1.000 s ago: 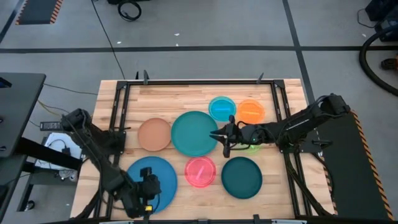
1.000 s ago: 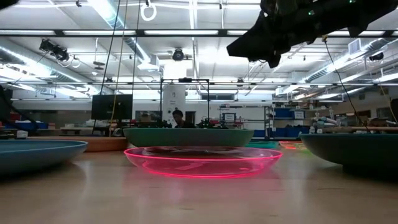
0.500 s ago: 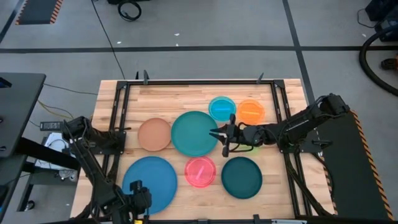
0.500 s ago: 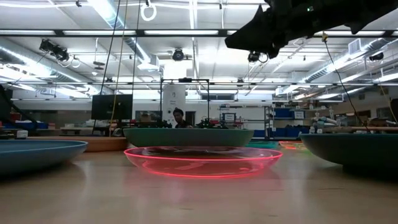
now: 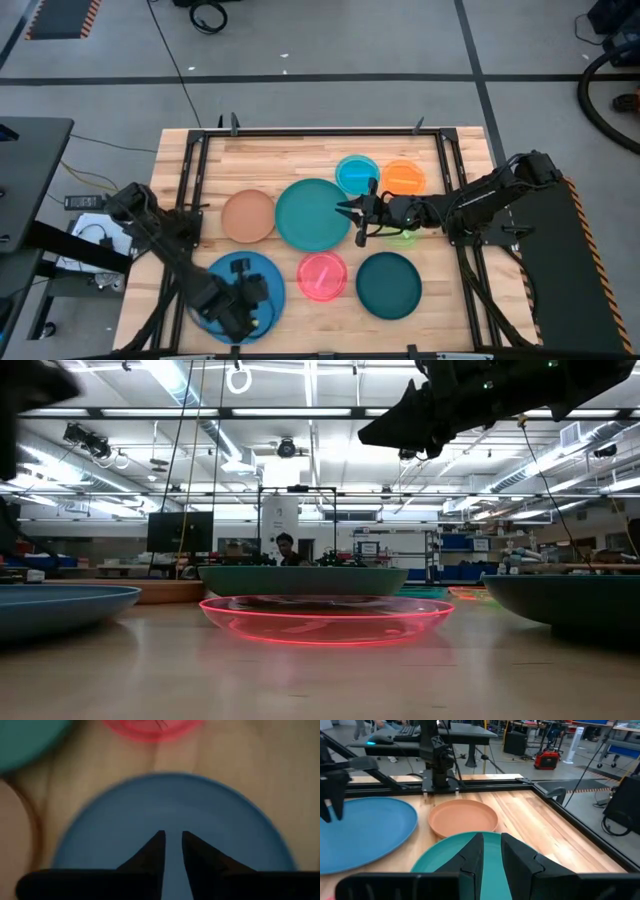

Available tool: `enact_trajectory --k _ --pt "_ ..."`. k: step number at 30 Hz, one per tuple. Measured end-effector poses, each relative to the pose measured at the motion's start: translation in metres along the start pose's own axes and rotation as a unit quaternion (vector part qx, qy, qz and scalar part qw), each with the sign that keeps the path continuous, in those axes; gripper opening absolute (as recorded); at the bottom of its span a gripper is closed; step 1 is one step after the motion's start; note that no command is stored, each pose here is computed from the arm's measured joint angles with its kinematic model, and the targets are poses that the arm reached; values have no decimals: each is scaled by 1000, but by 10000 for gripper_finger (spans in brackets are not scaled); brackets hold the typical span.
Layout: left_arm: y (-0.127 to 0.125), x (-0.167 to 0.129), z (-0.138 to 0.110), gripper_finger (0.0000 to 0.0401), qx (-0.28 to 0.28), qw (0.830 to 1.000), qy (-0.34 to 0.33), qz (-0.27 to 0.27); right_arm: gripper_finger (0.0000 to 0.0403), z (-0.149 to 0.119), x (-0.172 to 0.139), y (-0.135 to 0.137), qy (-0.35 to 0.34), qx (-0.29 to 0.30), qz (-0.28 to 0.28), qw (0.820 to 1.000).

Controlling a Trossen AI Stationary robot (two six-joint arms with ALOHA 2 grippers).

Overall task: Stack plastic plates
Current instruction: Stack the green plate on top of the blue plate

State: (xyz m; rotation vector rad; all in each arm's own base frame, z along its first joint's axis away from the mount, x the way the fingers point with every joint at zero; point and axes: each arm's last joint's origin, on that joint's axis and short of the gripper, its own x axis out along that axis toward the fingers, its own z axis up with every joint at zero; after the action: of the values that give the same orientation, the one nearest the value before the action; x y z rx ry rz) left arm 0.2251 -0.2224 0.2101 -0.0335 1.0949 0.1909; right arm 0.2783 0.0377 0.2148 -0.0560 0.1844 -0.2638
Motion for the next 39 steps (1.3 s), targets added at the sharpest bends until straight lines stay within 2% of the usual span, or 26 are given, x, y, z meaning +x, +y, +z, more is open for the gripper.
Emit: enact_trajectory --k 8,14,17,22,26,34,39 --pt "31 19 32 115 107 993 5 42 77 -1 0 0 3 -5 0 1000" --pt "46 26 44 127 219 974 17 56 77 -1 -1 3 3 -4 5 1000" --pt "52 29 49 128 252 965 21 63 77 -1 -2 4 2 -5 9 1000" --pt "61 32 55 128 274 957 15 96 77 -1 -3 7 2 -6 13 1000" --pt "69 35 61 128 271 956 15 112 77 -2 -4 9 7 -8 13 1000" --pt "78 41 75 128 228 967 -13 112 77 -4 -5 8 18 -12 -15 1000" --pt "82 43 80 128 252 961 -19 112 77 -4 -5 7 18 -13 -29 999"
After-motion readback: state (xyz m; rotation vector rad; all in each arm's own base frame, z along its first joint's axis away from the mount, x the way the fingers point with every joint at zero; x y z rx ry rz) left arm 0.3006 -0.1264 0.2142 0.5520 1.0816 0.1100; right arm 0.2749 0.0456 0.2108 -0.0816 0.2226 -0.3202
